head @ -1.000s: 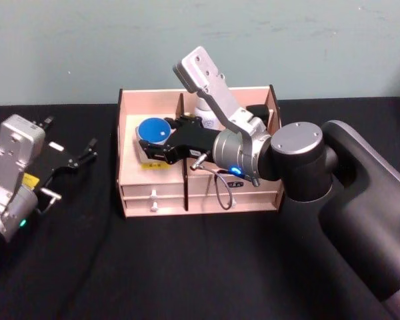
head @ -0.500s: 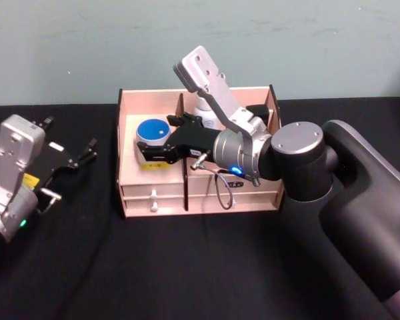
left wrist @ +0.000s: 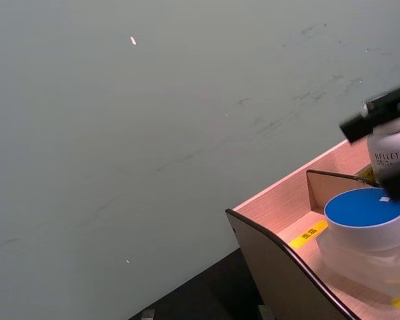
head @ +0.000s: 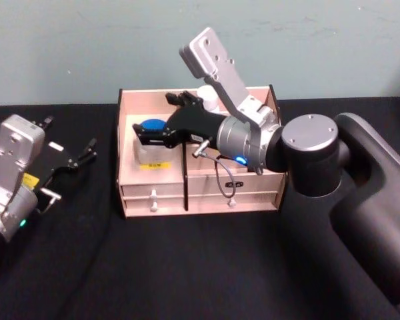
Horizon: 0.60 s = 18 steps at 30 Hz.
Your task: Pick up the facial cleanser and watermelon frost from the table and place them into the tiered storage box.
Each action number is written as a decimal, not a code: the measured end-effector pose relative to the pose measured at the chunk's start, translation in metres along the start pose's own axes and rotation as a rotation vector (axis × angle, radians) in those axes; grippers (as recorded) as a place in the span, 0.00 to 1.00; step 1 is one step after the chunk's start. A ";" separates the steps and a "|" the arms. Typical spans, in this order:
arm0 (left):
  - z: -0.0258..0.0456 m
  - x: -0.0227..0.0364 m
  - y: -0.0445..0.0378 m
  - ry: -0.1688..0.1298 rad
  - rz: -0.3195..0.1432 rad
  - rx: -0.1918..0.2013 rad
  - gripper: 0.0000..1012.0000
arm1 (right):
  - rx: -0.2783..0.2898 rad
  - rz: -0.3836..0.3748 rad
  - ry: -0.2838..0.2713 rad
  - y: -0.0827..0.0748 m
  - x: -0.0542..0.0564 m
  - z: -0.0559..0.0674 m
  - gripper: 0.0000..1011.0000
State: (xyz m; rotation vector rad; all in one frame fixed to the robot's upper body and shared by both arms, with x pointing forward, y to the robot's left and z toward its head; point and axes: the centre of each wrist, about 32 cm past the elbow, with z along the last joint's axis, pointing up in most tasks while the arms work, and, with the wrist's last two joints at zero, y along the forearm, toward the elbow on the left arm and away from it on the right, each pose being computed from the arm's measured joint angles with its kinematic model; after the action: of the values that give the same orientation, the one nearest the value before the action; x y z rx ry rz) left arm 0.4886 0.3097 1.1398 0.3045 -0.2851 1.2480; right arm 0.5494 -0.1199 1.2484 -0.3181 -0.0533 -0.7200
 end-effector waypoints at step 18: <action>0.0000 0.0000 0.0000 0.000 0.000 0.000 0.99 | 0.184 -0.245 -0.023 -0.068 -0.004 0.008 0.99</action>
State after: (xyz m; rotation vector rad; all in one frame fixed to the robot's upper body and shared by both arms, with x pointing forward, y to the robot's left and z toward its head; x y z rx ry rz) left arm 0.4886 0.3096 1.1398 0.3044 -0.2850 1.2479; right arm 0.5024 -0.1634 1.2736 -0.1444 -0.1813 -0.9475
